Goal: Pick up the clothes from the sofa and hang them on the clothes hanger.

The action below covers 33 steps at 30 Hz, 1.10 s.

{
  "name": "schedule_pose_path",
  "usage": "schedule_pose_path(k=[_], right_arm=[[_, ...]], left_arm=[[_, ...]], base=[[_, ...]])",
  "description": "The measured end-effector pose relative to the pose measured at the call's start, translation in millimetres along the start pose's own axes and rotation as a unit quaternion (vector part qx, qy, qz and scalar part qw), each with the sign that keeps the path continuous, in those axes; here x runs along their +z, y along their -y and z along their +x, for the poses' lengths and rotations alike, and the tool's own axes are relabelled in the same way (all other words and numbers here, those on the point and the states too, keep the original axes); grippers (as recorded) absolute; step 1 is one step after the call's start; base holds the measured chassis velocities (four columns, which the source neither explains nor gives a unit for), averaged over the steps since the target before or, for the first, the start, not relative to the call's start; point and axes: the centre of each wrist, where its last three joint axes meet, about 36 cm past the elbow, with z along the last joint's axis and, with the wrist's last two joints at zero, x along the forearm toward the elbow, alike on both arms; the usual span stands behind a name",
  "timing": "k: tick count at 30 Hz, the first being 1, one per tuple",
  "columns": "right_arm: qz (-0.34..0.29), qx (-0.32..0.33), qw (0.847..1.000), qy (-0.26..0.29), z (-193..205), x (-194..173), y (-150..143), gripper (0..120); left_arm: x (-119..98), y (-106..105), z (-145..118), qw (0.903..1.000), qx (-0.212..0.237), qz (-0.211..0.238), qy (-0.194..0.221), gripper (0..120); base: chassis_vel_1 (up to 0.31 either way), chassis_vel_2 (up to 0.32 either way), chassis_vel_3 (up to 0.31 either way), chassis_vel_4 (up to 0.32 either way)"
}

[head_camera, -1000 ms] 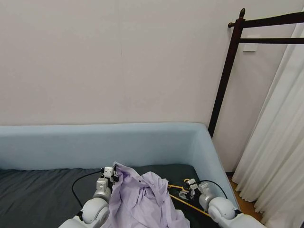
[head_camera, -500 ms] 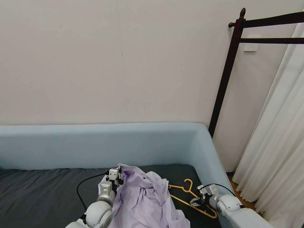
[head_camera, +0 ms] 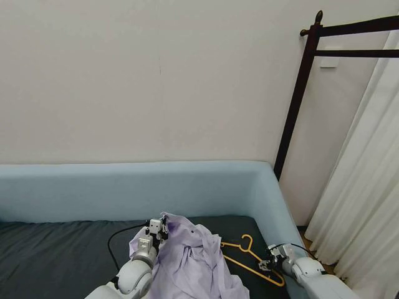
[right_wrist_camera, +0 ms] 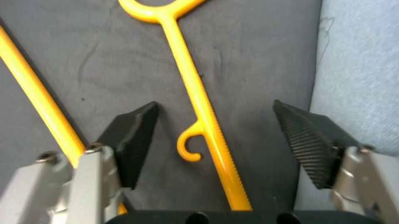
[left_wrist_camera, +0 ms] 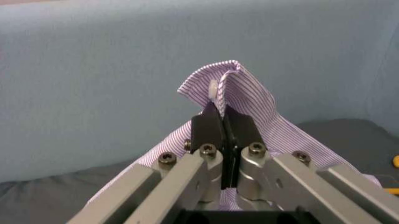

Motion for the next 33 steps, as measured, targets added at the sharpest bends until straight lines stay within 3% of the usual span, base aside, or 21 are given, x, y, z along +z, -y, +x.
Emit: schedule_pose_path(k=[3, 4, 9, 16, 23, 31, 33], right_arm=[[0.004, -0.001, 1.0, -0.002, -1.1, 0.5, -1.4, 60], [0.006, -0.003, 1.0, -0.005, -2.3, 1.8, -2.3, 52], [0.006, -0.005, 1.0, -0.008, -4.5, 1.5, -3.2, 38], [0.008, -0.009, 1.0, -0.01, -6.2, 0.2, -3.5, 10], [-0.001, -0.011, 1.0, -0.004, -4.8, -0.2, -3.7, 4], [-0.047, -0.009, 0.997, 0.06, 6.6, -17.0, -13.2, 4], [-0.067, -0.002, 0.993, 0.097, 17.7, -34.0, -20.1, 4]], left_arm=[[-1.1, 0.8, -0.6, 1.0, 0.001, 0.001, 0.001, 0], [-1.4, 1.1, -1.0, 1.0, 0.001, 0.002, 0.001, 0], [-1.5, 2.2, -1.3, 1.0, 0.002, 0.003, 0.001, 0], [-2.3, 4.5, -2.7, 1.0, 0.004, 0.004, 0.001, 0], [-1.5, 5.0, -5.0, 1.0, 0.005, 0.003, -0.001, 0], [-0.4, 4.6, -5.8, 1.0, 0.005, 0.007, -0.004, 0], [0.0, 0.1, -5.2, 1.0, 0.003, 0.006, -0.006, 0]], base=[[0.0, 0.0, 0.0, 0.0], [0.0, 0.0, 0.0, 0.0], [0.0, 0.0, 0.0, 0.0], [0.0, 0.0, 0.0, 0.0], [0.0, 0.0, 0.0, 0.0], [0.0, 0.0, 0.0, 0.0], [0.0, 0.0, 0.0, 0.0]])
